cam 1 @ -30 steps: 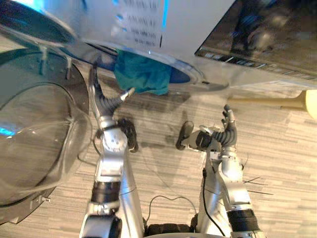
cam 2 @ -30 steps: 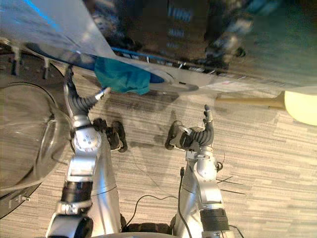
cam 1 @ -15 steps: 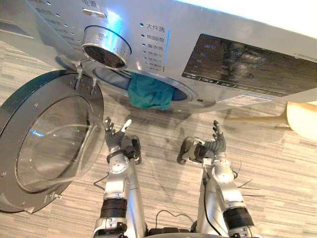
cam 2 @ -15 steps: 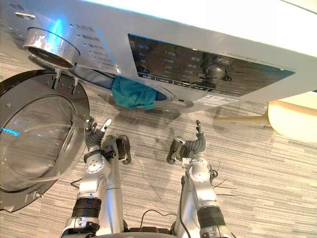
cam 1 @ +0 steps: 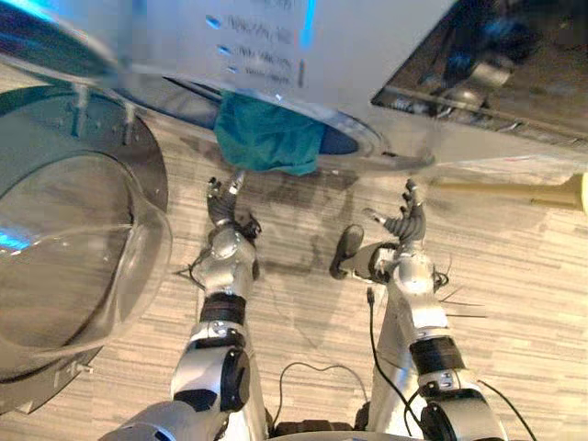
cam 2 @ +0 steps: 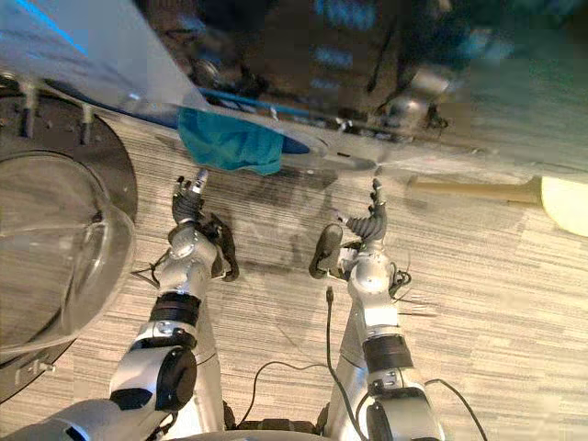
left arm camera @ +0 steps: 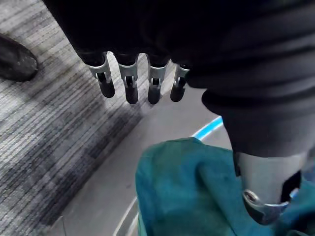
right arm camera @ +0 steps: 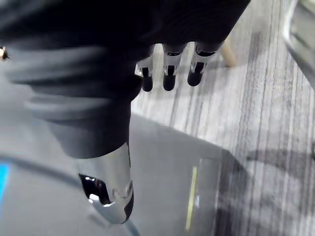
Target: Pick up the laundry basket with both hands and put the clothes into the washing machine.
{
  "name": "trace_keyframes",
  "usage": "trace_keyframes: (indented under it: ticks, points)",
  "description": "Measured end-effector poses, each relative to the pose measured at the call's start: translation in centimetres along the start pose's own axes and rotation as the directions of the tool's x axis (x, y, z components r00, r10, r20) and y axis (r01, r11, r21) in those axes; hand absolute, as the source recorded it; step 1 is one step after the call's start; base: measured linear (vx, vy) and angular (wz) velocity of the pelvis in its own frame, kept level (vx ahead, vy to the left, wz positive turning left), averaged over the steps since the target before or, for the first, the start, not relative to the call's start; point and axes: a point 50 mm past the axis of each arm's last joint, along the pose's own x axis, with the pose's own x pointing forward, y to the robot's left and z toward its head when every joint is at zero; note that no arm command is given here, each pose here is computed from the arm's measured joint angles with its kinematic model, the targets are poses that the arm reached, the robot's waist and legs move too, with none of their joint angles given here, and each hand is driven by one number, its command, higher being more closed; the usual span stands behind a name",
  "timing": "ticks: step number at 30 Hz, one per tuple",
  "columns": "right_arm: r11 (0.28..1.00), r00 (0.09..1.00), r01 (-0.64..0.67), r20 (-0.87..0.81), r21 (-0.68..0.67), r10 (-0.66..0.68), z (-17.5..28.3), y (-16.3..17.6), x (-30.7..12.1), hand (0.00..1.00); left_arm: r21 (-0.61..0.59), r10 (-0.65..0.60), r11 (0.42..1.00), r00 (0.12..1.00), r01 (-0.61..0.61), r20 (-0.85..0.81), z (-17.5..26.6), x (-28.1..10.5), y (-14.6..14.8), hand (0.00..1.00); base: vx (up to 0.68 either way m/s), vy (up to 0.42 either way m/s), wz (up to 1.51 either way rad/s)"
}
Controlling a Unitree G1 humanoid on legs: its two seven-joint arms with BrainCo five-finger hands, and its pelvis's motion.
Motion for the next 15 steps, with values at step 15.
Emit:
trace_keyframes:
  ticks: [15]
  points:
    - [0.997, 0.997, 0.011, 0.076, 0.077, -0.017, 1.4, -0.6, -0.2, 0.0, -0.058, -0.127, 0.989, 0.98, 0.137, 0.15, 4.2, 0.2, -1.9, 1.0, 0.0, -0.002, -0.06]
